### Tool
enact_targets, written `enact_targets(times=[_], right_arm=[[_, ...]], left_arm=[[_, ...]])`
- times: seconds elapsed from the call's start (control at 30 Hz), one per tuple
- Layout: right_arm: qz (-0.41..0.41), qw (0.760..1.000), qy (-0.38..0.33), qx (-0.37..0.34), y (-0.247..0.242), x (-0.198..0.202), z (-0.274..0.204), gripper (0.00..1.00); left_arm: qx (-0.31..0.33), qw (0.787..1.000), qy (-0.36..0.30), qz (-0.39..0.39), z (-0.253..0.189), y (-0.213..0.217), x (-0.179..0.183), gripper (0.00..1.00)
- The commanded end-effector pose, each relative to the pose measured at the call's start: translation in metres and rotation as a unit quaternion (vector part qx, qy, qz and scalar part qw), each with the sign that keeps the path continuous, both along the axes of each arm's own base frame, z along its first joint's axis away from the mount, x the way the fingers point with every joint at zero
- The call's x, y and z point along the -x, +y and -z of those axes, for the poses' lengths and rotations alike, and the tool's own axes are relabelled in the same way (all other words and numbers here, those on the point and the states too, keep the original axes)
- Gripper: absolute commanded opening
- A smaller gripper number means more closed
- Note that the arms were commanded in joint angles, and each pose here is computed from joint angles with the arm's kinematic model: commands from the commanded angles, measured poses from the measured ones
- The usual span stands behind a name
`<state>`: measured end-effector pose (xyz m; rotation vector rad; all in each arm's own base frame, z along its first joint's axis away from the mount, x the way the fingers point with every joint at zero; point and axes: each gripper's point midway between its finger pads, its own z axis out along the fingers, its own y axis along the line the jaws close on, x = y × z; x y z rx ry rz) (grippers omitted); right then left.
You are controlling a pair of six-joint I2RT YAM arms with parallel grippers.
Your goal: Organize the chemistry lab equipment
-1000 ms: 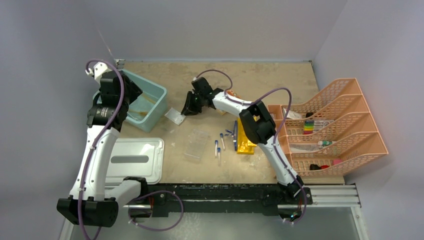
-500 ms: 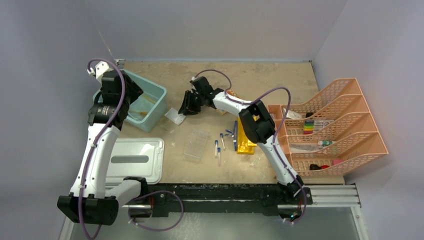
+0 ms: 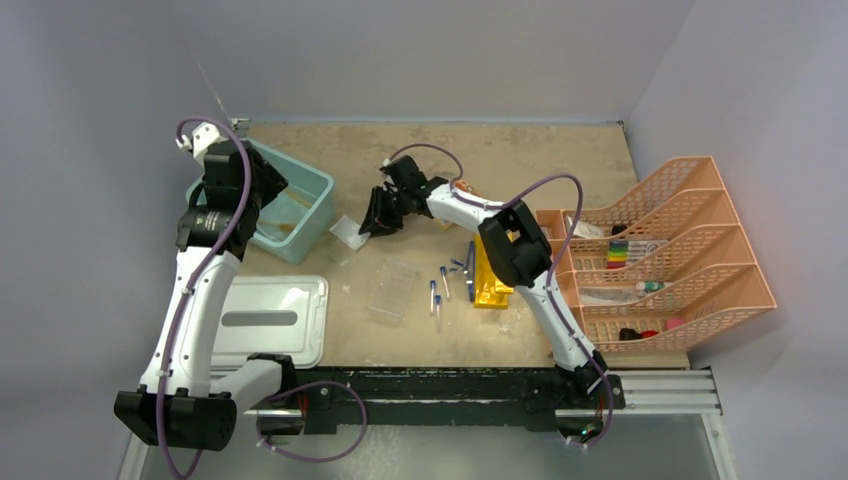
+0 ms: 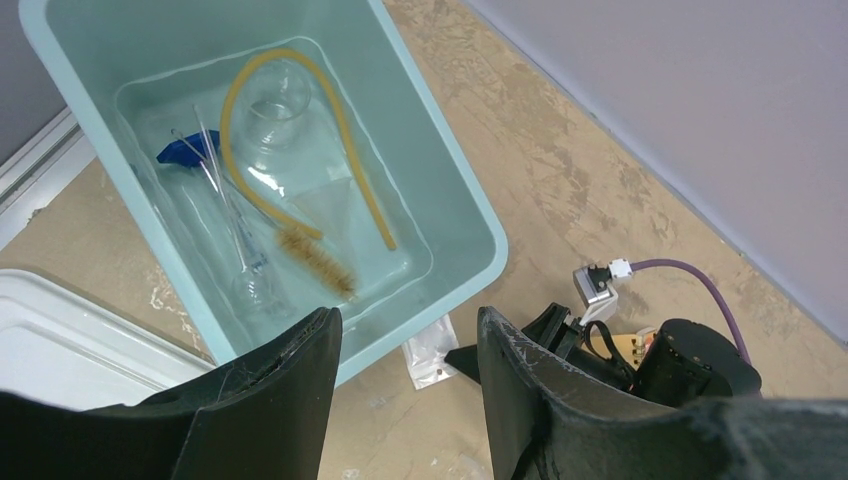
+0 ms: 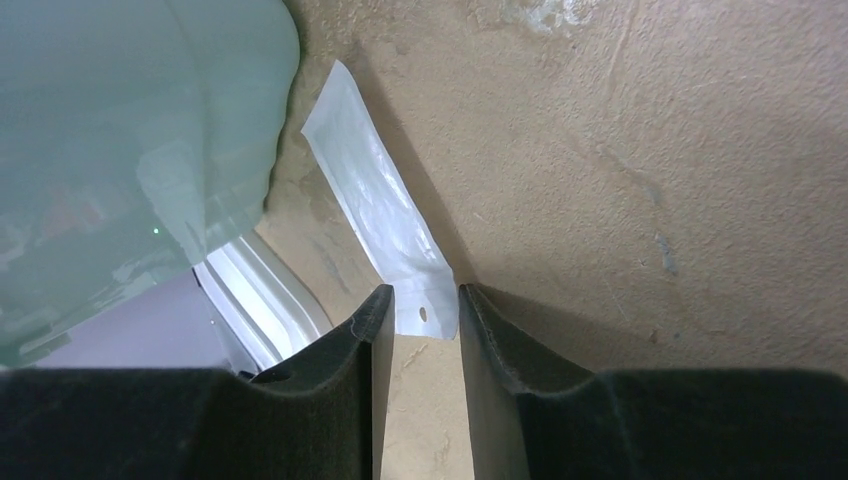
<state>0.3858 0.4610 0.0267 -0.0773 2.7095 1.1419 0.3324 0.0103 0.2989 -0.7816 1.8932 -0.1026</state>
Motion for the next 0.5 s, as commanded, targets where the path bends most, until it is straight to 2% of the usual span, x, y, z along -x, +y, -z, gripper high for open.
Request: enact_targets(times=[0.0,0.2,0.3,0.33,0.47], right_arm=[[0.0,0.998,0.045,0.041,-0.008,0.016,0.045,0.33],[0.025,1.0,-0.005,0.013,0.002,-0.006,0.047,0.23],[0.022,0.999,-0.025,0.001,0.004,-0.011,0.037,0.03],[0.022,0.999,-0.036,-0.007,0.004,-0.013,0.028,0.0],[0.035,0.992,-0.105,-0.061,-0.007,-0.028,-0.032,0.0]], left_arm=[[0.01,0.999,-0.03,0.004,-0.016,-0.005,-0.002,0.51],[0.011,0.999,-0.031,0.009,-0.019,-0.006,-0.003,0.51],[0.01,0.999,-0.03,0.011,-0.018,-0.007,-0.003,0.51],[0.011,0.999,-0.03,0.012,-0.018,-0.007,-0.003,0.51],[0.019,0.999,-0.037,0.027,-0.02,-0.014,-0.007,0.52]])
